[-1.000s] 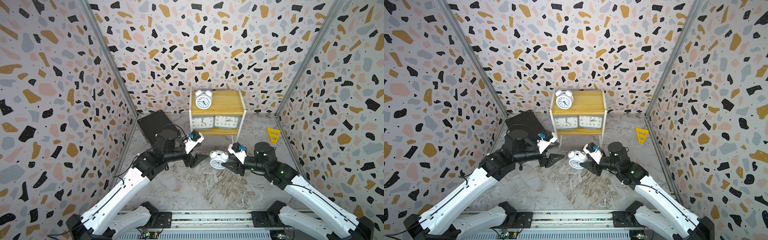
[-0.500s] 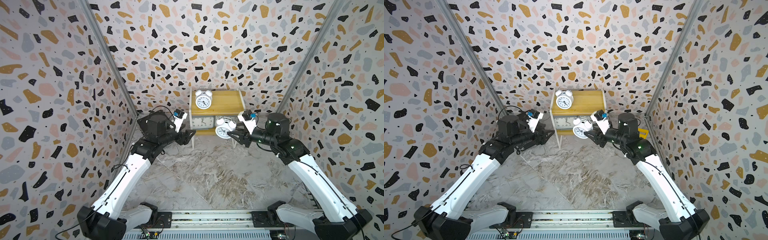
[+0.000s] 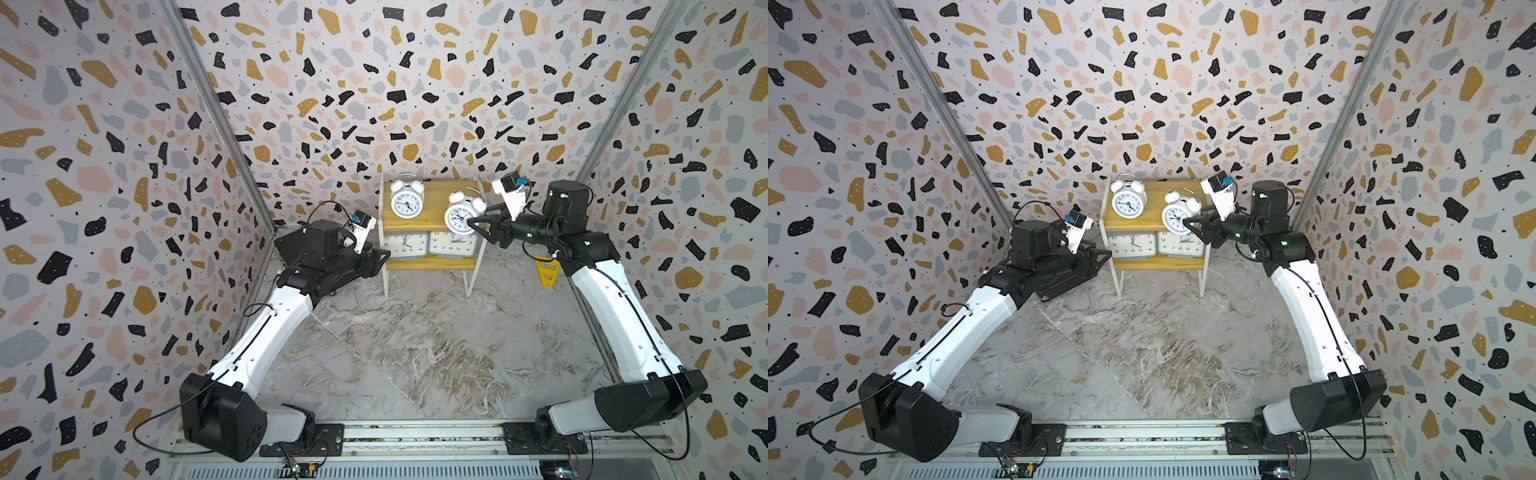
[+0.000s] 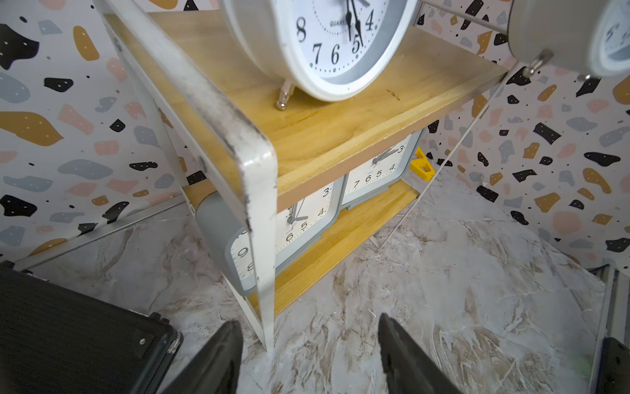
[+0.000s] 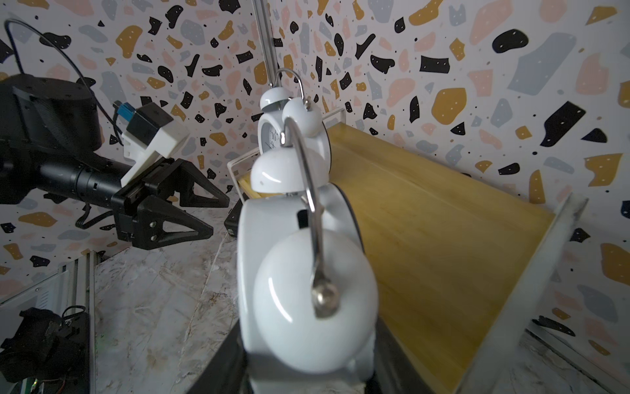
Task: Place the alarm clocks on the shelf by style
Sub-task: Place the alarm on the shelf.
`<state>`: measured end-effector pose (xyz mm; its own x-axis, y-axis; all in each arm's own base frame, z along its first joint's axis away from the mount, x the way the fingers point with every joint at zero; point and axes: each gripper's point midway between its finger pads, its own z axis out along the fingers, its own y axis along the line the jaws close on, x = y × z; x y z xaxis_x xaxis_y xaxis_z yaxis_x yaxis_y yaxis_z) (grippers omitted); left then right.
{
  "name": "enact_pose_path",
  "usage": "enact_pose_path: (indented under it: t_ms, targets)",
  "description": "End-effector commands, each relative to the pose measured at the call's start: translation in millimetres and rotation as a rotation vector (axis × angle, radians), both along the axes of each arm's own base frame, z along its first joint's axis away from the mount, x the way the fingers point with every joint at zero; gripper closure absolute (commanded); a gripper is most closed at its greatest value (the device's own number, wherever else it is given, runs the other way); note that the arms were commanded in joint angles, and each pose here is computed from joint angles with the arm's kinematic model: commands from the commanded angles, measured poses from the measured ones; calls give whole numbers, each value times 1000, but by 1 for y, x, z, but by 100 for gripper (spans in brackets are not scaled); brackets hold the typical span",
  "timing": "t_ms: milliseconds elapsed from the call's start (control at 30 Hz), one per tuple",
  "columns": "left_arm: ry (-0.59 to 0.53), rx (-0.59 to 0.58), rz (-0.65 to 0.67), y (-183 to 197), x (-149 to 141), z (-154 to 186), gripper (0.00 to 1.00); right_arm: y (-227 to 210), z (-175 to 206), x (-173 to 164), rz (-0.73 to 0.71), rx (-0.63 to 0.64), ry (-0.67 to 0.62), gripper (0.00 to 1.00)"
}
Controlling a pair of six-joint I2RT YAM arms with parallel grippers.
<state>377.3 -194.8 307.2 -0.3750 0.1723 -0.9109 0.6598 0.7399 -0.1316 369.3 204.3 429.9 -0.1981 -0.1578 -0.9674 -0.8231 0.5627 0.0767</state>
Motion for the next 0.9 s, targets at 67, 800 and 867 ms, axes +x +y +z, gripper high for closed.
enact_pose_path:
  t_ms: [67, 800, 867]
  targets:
    - [-114, -11, -15, -2, 17, 30, 38, -1, 41, -1, 60, 49, -79, 70]
    - [-134, -2, -74, -10, 35, 24, 53, 7, 35, 45, 125, 39, -38, 73]
    - [-134, 0, -76, -10, 35, 23, 55, 7, 32, 46, 125, 36, -32, 73]
